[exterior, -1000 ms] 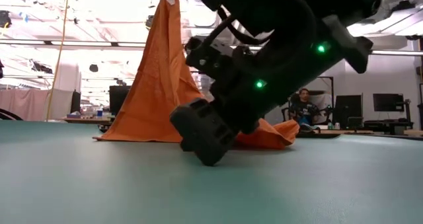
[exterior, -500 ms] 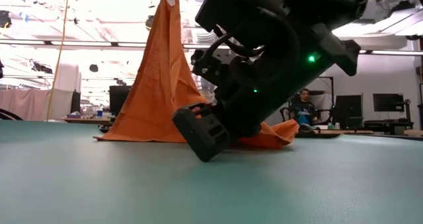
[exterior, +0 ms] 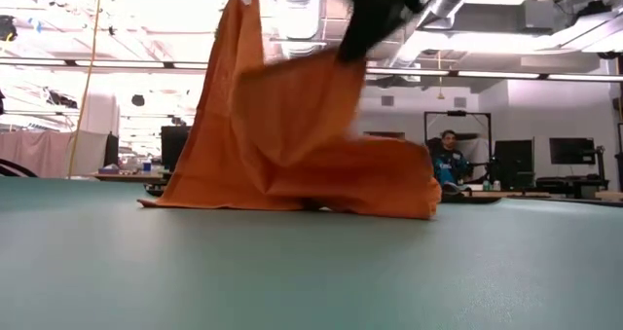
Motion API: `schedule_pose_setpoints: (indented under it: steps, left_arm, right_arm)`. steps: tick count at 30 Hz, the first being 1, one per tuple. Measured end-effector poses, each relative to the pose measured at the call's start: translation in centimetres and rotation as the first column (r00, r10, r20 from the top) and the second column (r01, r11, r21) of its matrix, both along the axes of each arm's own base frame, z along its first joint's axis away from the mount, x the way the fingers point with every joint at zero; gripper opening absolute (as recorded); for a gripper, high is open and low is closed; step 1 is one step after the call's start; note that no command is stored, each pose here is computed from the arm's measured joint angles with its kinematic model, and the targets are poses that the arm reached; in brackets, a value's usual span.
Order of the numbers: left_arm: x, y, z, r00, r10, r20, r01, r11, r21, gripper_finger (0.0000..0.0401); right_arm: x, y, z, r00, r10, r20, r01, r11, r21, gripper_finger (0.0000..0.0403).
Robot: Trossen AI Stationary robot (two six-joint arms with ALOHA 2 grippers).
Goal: Roll towel
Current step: Fold the orange towel
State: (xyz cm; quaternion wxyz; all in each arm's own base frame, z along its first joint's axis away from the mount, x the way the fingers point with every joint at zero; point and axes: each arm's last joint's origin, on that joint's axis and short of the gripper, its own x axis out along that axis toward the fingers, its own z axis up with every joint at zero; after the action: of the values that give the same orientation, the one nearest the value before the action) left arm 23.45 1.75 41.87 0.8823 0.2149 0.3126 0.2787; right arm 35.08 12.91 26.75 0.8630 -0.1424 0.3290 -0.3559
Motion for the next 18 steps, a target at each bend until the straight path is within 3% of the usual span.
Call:
schedule_pose_setpoints:
  steps: [4,10,18]
  left_arm:
    - [-0.2,-1.0,-0.1,0.999,0.049,0.022,-0.048,0.999,-0.001,0.0000]
    - [-0.6,-3.6,0.1,0.993,0.066,0.095,-0.066,0.998,0.002,0.0000]
    - [-1.8,-8.4,0.3,0.982,-0.033,0.188,0.038,0.999,-0.024,0.0000]
  right_arm:
    - [-3.8,-1.7,5.1,0.996,-0.048,0.077,0.051,0.998,-0.039,0.0003]
    - [-8.3,-3.6,10.4,0.980,-0.052,0.190,0.062,0.997,-0.047,0.0003]
    - [-12.0,-3.3,13.5,0.965,0.017,0.260,0.009,0.995,-0.100,0.0003]
